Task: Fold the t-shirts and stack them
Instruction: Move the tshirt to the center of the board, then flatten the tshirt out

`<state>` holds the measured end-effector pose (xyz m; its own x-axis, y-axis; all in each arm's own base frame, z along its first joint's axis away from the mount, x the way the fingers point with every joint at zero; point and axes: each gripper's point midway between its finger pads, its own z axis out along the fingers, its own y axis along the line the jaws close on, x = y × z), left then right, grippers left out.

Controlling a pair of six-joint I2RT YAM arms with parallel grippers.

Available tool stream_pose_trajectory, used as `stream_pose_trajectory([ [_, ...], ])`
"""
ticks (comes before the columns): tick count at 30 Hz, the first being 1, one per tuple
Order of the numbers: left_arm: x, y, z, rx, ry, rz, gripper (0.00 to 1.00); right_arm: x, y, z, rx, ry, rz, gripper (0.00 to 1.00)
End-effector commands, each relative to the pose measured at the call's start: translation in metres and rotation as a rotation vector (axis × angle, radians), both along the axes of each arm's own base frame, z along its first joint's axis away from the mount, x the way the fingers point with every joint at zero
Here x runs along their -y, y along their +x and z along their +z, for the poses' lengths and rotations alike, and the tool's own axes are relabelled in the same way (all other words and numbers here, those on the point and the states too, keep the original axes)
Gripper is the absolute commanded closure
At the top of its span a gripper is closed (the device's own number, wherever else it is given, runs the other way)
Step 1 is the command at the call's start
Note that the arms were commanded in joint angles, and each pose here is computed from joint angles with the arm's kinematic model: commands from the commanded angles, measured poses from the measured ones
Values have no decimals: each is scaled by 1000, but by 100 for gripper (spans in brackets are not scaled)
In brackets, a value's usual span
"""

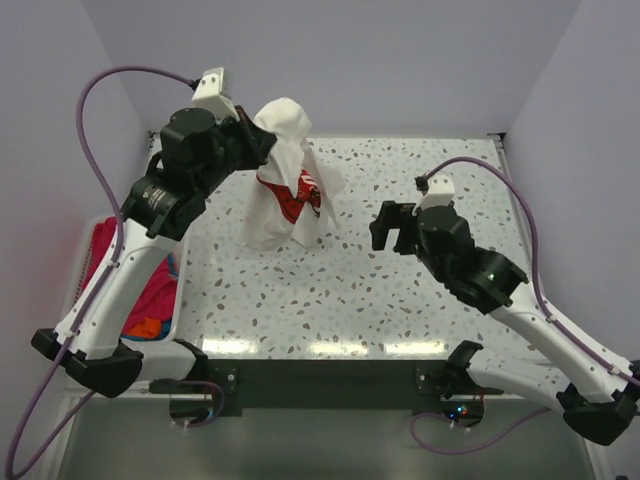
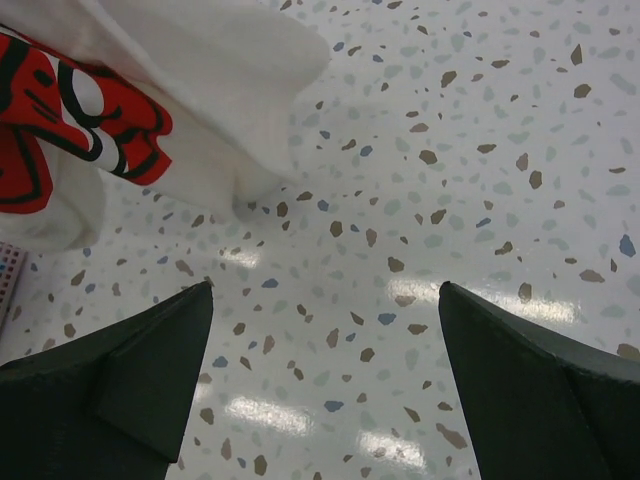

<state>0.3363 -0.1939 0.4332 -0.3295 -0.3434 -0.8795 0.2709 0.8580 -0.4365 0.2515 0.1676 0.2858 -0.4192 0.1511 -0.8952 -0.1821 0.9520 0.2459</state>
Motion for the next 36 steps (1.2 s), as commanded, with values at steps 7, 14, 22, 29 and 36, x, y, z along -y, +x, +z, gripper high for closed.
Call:
stream_pose_trajectory([
  [7, -17, 89, -49, -70, -90, 63, 100, -13, 41, -12, 20, -54, -98, 2],
  [14, -28, 157, -182, -384, -83, 89, 41, -32, 92, -93, -202, -96, -64, 5],
  [22, -86, 95, -227, -442, -3, 344, 30, -70, 73, -172, -344, -8, 22, 14],
  [29, -125, 17, -290, -544, 27, 508, 45, -101, 60, -209, -394, 15, 0, 25],
  [36, -129, 4, -329, -617, 62, 521, 41, -109, 77, -229, -368, 68, -67, 26],
])
